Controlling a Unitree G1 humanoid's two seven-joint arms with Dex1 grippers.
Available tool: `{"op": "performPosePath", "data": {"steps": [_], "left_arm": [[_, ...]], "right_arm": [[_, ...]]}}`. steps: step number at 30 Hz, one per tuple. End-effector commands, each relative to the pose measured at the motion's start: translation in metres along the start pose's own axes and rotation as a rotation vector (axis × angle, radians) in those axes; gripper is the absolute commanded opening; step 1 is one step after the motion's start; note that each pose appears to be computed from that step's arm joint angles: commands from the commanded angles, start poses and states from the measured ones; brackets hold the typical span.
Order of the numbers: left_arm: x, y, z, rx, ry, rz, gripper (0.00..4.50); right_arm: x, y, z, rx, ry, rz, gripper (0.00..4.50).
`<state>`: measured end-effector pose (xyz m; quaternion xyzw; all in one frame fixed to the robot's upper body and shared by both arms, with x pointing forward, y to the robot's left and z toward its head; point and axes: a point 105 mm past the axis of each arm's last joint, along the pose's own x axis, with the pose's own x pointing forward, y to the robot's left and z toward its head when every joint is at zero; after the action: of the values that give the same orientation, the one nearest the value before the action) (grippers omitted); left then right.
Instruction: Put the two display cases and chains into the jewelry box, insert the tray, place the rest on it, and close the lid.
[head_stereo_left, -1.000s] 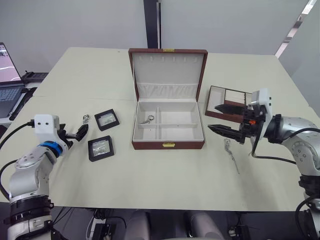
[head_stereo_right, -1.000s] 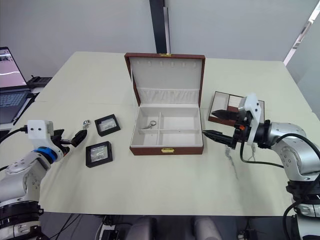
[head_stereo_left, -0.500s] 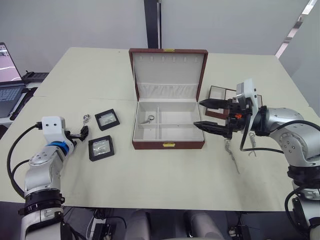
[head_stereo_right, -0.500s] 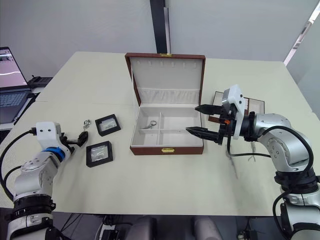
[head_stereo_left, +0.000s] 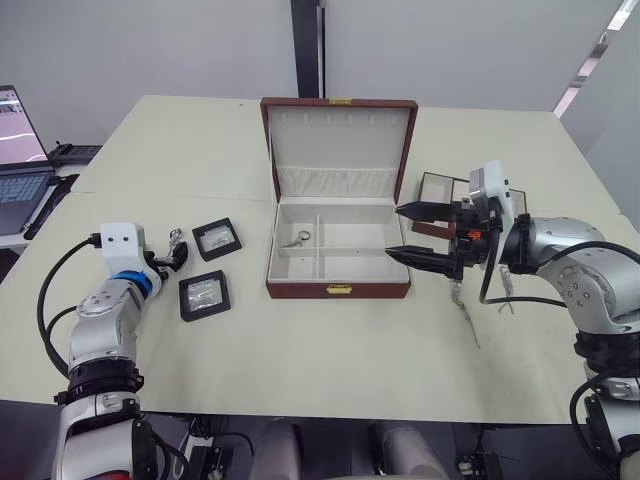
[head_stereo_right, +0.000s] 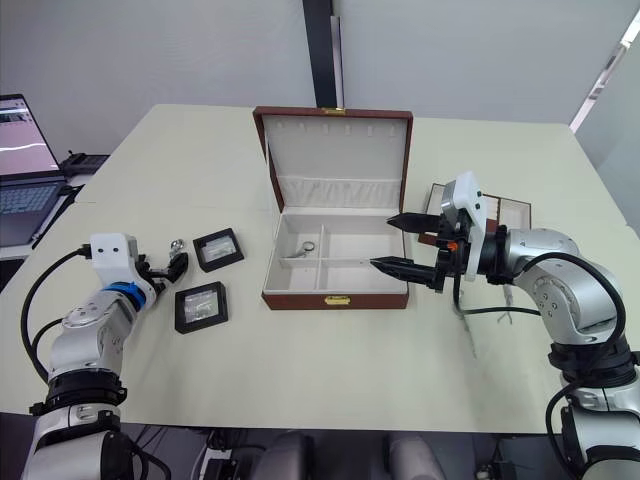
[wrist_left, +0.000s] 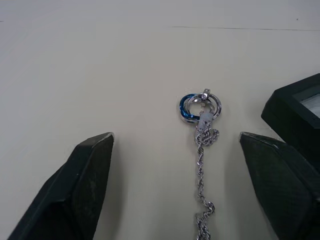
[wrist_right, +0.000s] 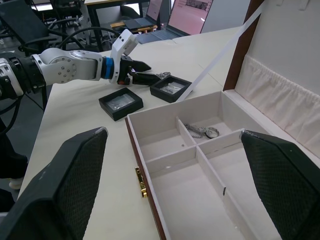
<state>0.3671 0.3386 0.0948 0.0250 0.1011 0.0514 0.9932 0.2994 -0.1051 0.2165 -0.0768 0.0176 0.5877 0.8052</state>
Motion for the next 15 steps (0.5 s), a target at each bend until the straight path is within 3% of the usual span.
{"op": "performPosePath", "data": {"steps": [1,10,15], "left_arm": [[-0.002,0.004,-0.025,0.004,0.094,0.014,2.92],[-0.002,0.011,-0.029,0.013,0.116,0.039,0.02],[-0.002,0.015,-0.03,-0.002,0.112,0.05,0.01]], "right_arm": [[-0.002,0.005,0.013,-0.071,-0.008,0.009,4.5],[-0.003,0.003,0.015,-0.083,-0.014,0.002,4.5],[-0.004,0.004,0.016,-0.086,-0.014,0.005,4.5]]}}
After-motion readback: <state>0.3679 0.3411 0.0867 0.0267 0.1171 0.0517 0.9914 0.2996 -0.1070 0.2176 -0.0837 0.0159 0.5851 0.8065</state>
